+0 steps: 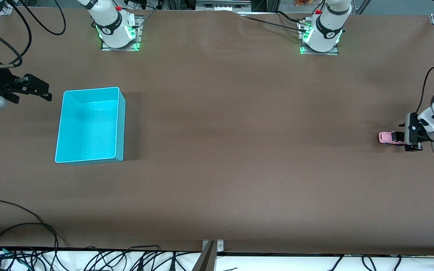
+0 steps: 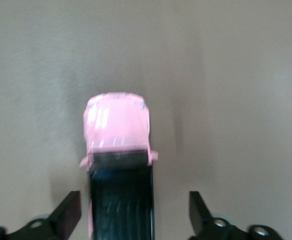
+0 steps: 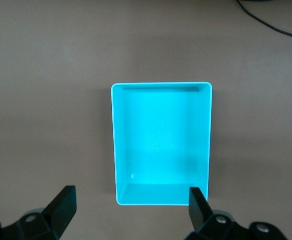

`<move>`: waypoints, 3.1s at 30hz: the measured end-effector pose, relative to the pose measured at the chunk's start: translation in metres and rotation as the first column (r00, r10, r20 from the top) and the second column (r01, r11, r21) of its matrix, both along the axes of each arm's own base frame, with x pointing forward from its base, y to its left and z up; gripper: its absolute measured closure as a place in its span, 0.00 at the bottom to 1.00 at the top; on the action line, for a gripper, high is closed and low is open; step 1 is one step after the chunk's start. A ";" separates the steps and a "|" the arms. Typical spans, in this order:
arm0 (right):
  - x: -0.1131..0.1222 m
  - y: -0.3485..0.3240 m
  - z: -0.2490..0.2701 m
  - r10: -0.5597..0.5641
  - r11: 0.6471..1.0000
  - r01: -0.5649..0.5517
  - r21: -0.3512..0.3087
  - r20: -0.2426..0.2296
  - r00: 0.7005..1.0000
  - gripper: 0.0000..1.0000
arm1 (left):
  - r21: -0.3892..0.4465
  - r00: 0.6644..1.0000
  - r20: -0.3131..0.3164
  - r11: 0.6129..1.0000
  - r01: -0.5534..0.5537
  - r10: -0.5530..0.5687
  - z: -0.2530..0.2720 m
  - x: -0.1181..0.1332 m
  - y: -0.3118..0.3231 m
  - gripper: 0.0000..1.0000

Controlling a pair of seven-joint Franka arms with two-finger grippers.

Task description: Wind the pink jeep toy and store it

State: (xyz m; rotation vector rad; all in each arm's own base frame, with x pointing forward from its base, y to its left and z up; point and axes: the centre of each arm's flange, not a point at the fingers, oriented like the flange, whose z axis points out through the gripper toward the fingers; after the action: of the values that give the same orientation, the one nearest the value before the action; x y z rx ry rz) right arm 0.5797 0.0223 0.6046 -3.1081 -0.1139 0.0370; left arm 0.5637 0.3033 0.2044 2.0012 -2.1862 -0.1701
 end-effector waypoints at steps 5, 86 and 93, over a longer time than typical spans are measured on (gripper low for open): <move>0.000 0.000 0.000 0.000 1.000 0.000 0.000 0.000 1.000 0.00 | 0.012 1.000 -0.003 1.000 -0.021 0.021 0.044 0.014 0.010 0.00; -0.008 0.011 -0.009 0.029 0.999 -0.032 -0.042 -0.078 0.997 0.00 | 0.408 0.643 -0.067 0.609 -0.680 0.763 0.312 0.035 -0.280 0.00; -0.008 0.013 -0.012 0.044 0.998 -0.048 -0.042 -0.095 0.994 0.00 | 0.383 0.603 -0.005 0.558 -0.736 0.798 0.336 0.029 -0.302 0.00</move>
State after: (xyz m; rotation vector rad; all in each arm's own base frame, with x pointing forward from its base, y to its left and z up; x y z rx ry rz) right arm 0.5716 0.0352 0.5923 -3.1402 -0.1840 0.1898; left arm 0.5931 0.0013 0.5406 2.8026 -1.0158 -0.6084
